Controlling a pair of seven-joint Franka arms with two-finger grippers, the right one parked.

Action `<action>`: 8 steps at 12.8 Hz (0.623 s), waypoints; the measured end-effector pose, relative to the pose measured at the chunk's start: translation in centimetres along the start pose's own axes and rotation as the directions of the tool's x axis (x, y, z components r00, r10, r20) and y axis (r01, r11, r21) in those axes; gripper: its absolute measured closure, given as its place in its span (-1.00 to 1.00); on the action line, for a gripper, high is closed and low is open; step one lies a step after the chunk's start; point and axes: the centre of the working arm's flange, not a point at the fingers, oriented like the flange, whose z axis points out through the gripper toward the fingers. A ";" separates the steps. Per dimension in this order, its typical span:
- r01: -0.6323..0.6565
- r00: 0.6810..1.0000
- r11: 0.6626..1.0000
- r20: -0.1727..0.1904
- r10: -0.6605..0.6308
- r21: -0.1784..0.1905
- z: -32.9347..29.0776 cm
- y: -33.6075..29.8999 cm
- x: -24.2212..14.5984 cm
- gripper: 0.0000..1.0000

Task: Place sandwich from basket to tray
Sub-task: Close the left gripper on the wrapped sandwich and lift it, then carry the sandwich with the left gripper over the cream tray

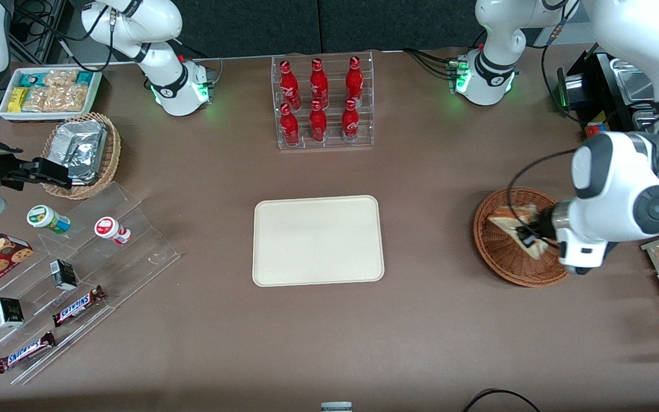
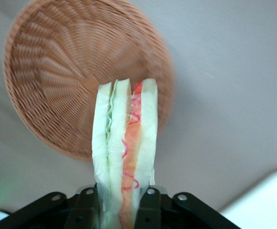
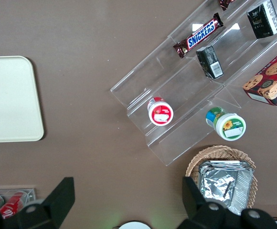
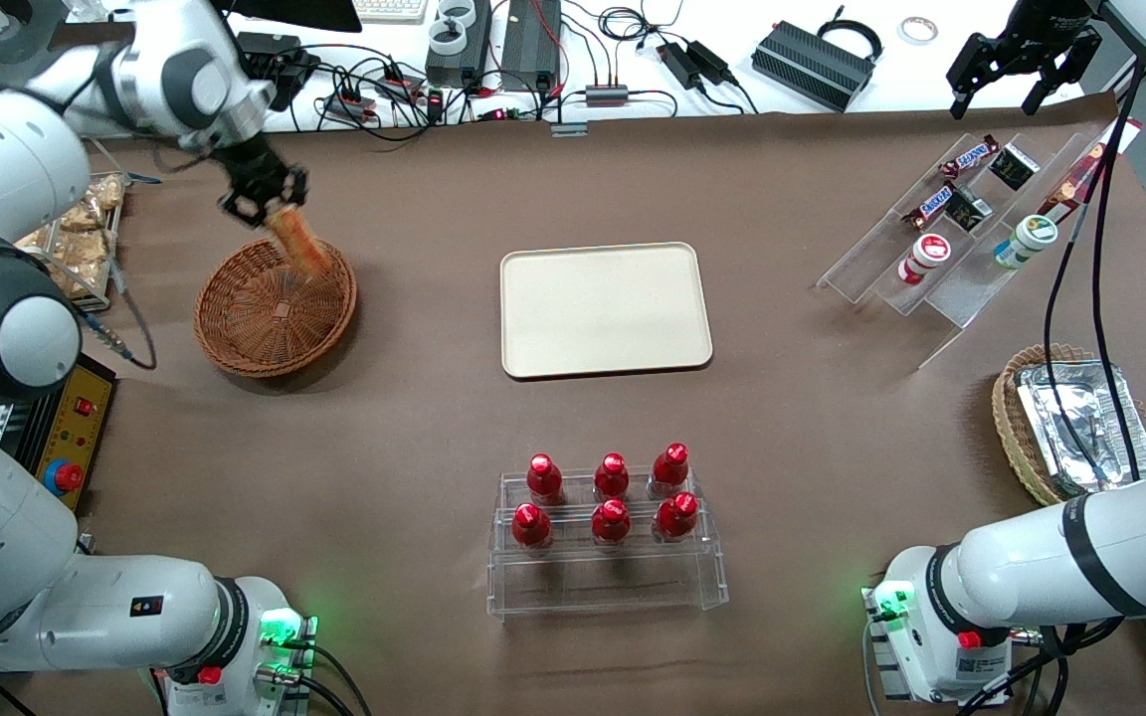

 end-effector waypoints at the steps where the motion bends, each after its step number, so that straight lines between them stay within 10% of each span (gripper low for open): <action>1: -0.026 1.000 1.000 -0.017 0.026 -0.001 -1.0 3.1 -3.4 0.59; 8: -0.315 0.948 0.946 -0.033 0.318 0.076 7.9 19.6 -23.2 0.64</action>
